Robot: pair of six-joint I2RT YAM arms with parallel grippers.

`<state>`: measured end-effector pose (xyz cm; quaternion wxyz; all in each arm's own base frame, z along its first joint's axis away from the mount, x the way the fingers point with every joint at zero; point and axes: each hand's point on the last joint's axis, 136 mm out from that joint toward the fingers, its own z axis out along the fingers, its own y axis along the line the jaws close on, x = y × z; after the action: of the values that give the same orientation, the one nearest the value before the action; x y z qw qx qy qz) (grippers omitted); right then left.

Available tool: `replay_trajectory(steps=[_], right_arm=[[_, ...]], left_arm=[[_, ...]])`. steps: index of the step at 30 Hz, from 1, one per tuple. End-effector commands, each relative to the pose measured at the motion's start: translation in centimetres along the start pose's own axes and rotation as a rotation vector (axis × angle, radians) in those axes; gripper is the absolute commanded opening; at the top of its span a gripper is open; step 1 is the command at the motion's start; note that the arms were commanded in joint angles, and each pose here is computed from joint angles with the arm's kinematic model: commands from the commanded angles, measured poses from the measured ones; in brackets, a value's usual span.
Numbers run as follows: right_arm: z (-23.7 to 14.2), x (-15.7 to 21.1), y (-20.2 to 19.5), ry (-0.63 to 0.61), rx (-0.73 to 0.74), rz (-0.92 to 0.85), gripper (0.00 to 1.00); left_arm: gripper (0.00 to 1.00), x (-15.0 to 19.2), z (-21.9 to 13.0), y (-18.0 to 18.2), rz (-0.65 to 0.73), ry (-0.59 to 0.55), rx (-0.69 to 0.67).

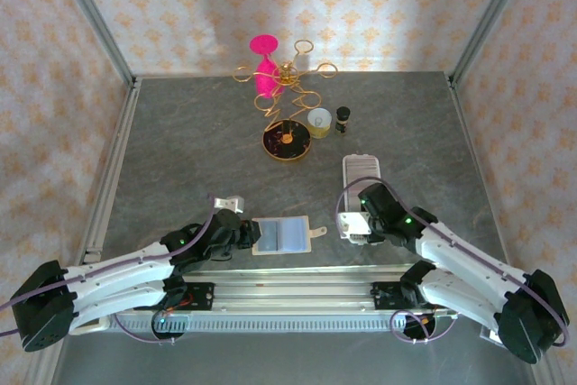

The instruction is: Put the credit cards into the card holder

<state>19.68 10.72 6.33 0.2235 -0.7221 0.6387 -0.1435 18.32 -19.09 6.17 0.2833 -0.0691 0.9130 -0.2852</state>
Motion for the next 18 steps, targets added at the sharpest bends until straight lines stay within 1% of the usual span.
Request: replay_trajectory(steps=[1, 3, 6, 7, 13, 18], right_arm=[[-0.1, 0.6, -0.4, 0.023, 0.031, 0.012, 0.35], [-0.2, 0.6, -0.3, 0.026, 0.028, 0.013, 0.34], [-0.3, 0.6, -0.4, 0.026, 0.032, 0.016, 0.26], [-0.3, 0.7, -0.5, 0.026, 0.038, 0.017, 0.25], [-0.7, 0.6, -0.8, 0.019, 0.049, 0.019, 0.2], [-1.2, 0.5, -1.3, 0.022, 0.057, 0.017, 0.19]], left_arm=[[0.22, 0.0, 0.2, -0.3, 0.019, -0.002, 0.015], [0.22, 0.0, 0.2, -0.4, 0.022, 0.001, 0.013], [0.22, 0.0, 0.3, -0.4, 0.026, 0.005, 0.012], [0.22, 0.0, 0.3, -0.5, 0.024, 0.003, 0.012], [0.22, 0.1, 0.4, -0.6, 0.023, 0.009, 0.017], [0.22, 0.1, 0.4, -0.6, 0.024, 0.011, 0.016]])
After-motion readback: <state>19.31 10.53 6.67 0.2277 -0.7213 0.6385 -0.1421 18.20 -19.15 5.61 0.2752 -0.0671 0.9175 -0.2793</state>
